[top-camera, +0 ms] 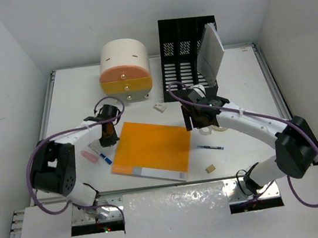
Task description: Organize the desk
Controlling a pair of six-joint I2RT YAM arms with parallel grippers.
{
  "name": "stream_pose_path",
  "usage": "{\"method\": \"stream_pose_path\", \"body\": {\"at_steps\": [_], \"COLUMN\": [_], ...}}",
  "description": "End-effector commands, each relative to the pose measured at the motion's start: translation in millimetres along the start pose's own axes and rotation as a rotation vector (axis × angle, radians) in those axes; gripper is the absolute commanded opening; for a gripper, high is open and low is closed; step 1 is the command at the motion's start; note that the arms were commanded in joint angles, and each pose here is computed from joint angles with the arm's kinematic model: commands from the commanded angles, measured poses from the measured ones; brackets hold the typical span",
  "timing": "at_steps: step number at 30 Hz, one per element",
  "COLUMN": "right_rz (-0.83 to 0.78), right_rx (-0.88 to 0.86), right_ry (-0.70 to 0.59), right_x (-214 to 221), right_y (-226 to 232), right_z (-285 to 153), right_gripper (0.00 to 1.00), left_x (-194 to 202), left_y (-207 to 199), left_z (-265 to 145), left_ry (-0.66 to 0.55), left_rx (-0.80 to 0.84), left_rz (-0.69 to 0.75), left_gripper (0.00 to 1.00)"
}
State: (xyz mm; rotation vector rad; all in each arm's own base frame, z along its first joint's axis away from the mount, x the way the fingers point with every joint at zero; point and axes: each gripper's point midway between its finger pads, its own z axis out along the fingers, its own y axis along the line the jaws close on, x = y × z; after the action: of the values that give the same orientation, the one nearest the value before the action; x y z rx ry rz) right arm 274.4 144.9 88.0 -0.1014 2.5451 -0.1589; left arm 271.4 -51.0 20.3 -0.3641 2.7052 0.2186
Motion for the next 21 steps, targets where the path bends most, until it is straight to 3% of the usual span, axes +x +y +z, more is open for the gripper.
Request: {"method": "stream_pose_path", "body": {"at_steps": [1,6,21], "right_rz": [0.052,0.132,0.4], "right_rx": [-0.243,-0.409,-0.555], "right_ry": [0.115,0.2,0.349], "right_x": [33.0,60.3,127.2], "right_y": [42.8,73.3,107.3], "right_z": [-9.0,-13.7,16.2], "right_gripper": [0.74,0.73,0.67], "left_x": [14.0,24.8,36.2], "left_y": [-1.1,-19.4,-26.6], "left_z": [8.6,16.9,19.3], "left_ry": [0.061,0.119,0.154], "left_rx": [-0.021,0.059,0.109], "left_rz": [0.021,0.012,0.021], "left_gripper": [0.0,0.0,0.0]}}
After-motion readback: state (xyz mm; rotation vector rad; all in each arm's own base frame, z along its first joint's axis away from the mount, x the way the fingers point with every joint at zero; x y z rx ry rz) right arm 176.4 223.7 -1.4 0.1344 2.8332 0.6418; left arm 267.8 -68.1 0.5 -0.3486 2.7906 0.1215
